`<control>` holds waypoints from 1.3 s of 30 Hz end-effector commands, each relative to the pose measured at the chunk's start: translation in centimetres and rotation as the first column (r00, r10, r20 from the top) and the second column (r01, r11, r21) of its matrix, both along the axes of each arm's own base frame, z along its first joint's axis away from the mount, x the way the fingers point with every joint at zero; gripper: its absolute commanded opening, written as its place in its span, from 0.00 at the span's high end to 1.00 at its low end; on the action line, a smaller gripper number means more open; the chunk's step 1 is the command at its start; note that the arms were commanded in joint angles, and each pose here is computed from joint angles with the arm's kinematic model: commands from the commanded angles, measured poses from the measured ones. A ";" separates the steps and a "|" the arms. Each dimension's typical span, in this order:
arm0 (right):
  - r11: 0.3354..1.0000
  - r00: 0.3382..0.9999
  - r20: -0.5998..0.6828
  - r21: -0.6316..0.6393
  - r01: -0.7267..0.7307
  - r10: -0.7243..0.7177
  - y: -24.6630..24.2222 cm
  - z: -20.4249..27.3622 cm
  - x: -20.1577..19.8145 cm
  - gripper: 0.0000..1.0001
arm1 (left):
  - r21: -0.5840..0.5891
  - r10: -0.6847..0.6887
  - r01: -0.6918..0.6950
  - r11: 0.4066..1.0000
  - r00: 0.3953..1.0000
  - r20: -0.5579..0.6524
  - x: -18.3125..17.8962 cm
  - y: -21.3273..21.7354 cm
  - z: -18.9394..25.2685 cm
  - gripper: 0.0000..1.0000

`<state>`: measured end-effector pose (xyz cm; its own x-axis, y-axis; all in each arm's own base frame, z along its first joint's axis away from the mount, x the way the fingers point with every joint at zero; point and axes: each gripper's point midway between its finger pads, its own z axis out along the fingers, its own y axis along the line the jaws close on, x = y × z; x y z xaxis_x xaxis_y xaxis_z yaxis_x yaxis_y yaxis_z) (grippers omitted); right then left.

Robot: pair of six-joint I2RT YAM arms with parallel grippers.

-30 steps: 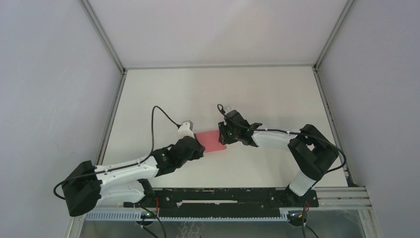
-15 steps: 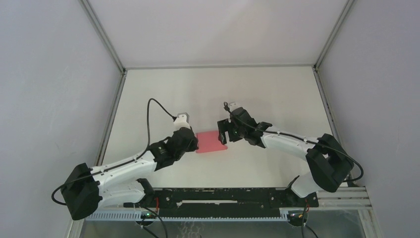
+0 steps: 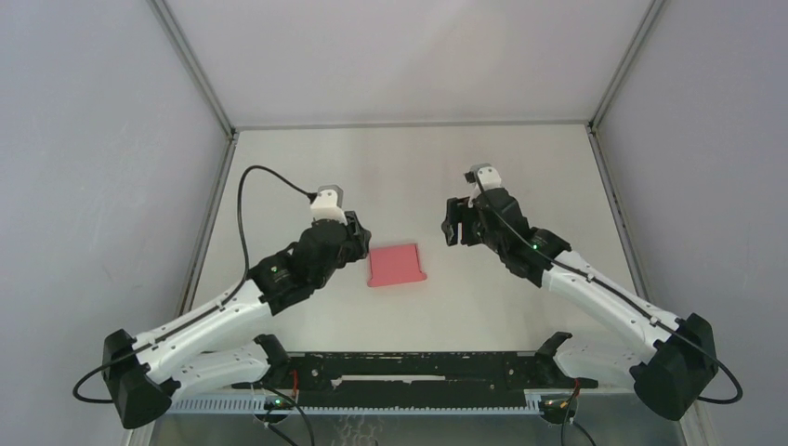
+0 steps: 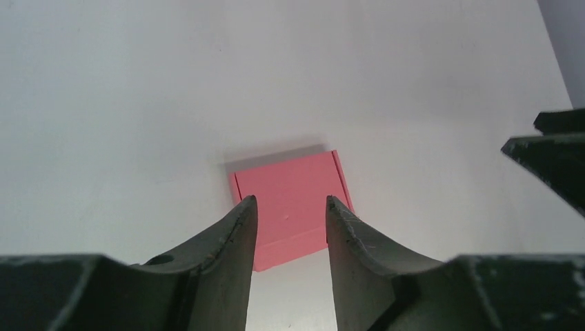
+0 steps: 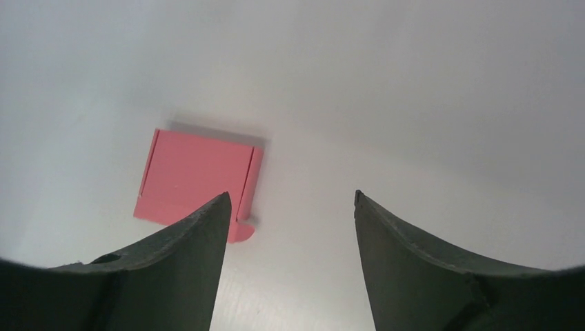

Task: Fold the paper box
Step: Close the paper box at the center of the board.

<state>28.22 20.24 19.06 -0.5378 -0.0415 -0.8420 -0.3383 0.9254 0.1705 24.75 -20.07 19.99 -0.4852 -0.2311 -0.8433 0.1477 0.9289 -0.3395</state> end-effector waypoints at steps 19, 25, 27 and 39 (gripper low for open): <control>0.976 0.973 -0.149 -0.102 -0.194 0.178 4.5 -10.4 -2.2 0.41 | 0.178 -0.005 0.049 0.983 0.970 -0.241 11.7 0.0 -6.4 0.55; 0.976 0.966 -0.175 -0.075 -0.204 0.189 5.2 -9.6 0.1 0.60 | 0.113 -0.070 0.104 0.988 0.960 -0.270 12.7 -1.2 -5.9 0.56; 0.973 0.961 -0.179 -0.063 -0.223 0.209 5.6 -9.6 0.2 0.62 | 0.085 -0.077 0.103 0.991 0.961 -0.266 12.3 -1.4 -6.1 0.56; 0.965 0.930 -0.268 -0.007 -0.263 0.252 6.6 -13.2 1.1 0.61 | 0.163 -0.039 0.094 0.982 0.949 -0.313 13.2 -0.5 -10.3 0.55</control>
<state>27.70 25.43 5.01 -0.7217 -0.2689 -0.6378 -0.4992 0.8406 0.2104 37.08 -20.85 10.31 -0.7452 -0.0837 -0.6616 0.1116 0.9624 -0.2475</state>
